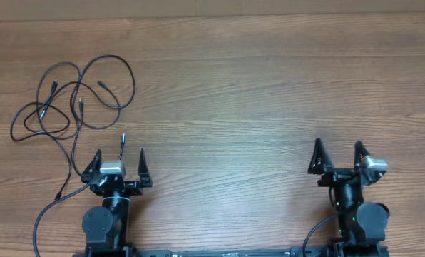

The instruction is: Untangle cables

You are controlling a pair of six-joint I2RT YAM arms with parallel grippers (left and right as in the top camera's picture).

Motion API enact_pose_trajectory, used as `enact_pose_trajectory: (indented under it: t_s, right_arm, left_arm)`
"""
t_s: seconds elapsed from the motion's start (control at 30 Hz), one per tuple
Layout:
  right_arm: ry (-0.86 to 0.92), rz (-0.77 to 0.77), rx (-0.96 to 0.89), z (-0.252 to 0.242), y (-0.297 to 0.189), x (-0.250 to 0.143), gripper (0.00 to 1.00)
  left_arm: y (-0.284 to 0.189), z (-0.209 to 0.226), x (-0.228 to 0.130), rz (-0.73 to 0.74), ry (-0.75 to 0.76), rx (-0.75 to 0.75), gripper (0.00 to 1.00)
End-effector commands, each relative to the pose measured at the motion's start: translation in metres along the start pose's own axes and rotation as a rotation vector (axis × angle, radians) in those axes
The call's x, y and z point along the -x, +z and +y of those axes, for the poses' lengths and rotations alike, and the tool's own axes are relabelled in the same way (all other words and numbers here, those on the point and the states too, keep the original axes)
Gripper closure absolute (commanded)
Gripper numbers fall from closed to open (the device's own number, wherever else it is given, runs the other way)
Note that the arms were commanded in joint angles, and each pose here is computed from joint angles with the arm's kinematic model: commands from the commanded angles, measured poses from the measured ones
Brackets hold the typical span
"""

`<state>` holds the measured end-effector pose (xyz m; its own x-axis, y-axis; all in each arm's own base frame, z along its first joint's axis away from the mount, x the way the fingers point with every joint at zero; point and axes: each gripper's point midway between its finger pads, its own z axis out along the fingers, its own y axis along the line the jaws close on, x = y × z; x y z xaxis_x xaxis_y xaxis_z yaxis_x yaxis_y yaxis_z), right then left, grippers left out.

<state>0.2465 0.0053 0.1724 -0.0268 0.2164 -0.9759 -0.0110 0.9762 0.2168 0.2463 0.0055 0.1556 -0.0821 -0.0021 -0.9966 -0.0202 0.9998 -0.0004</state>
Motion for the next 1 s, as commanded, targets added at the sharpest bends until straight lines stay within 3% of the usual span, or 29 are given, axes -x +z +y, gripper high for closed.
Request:
enact_pose_trajectory:
  t_s: [0.0, 0.3, 0.97]
  right_arm:
    - [-0.151, 0.005, 0.026, 0.0035, 0.0, -0.004, 0.0]
    - [-0.236, 0.007, 0.035, 0.0048, 0.0, -0.0049, 0.0]
    - [-0.176, 0.005, 0.033, 0.0047, 0.0, -0.004, 0.0]
  left_arm:
    - [-0.0003, -0.0028, 0.0001, -0.005, 0.012, -0.014, 0.0]
    - [-0.0003, -0.0028, 0.0001, -0.005, 0.012, -0.014, 0.0]
    - [-0.0003, -0.0028, 0.0001, -0.005, 0.012, -0.014, 0.0]
